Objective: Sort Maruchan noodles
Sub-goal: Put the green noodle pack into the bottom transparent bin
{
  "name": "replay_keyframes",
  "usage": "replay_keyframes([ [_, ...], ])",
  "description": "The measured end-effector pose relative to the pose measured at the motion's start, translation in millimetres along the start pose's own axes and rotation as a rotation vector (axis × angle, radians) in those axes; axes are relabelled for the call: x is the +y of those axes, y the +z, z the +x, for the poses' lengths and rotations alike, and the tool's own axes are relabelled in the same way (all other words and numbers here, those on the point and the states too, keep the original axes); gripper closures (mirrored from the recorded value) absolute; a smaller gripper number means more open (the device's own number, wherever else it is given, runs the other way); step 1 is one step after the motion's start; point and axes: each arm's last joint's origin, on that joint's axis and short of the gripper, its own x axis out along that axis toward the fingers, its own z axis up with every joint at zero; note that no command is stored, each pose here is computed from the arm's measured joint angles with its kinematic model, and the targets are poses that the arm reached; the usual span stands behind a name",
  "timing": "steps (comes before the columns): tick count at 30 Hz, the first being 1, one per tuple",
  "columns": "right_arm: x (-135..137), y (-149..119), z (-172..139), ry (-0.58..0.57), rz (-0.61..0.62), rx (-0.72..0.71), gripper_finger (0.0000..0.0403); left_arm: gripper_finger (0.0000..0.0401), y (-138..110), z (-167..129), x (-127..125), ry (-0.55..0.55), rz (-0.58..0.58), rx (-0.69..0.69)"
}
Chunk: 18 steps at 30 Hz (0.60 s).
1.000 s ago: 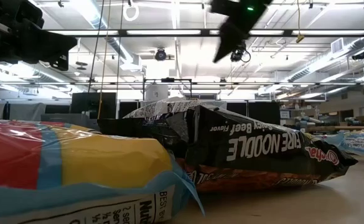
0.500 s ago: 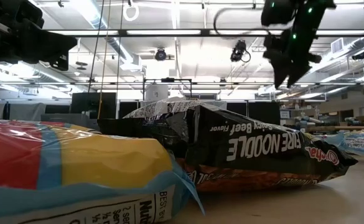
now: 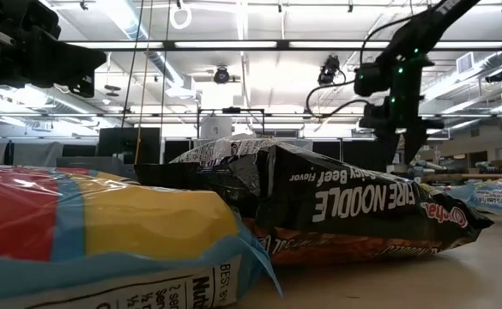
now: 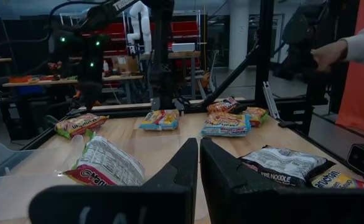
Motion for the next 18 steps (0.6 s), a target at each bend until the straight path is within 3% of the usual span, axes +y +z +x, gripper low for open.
replay_keyframes([
  [5,-7.8,9.8,20.1,-0.044,0.149,0.027,0.0173,0.0376,0.1,0.0,0.0,0.0,0.0,0.0],
  [11,-10.9,8.6,38.5,-0.201,0.278,-0.02,0.0184,0.0376,0.1,0.0,0.0,0.0,0.0,0.0],
  [18,4.7,-8.2,52.0,-0.103,0.311,0.034,0.0192,0.0376,0.1,0.0,0.0,0.0,0.0,0.0],
])
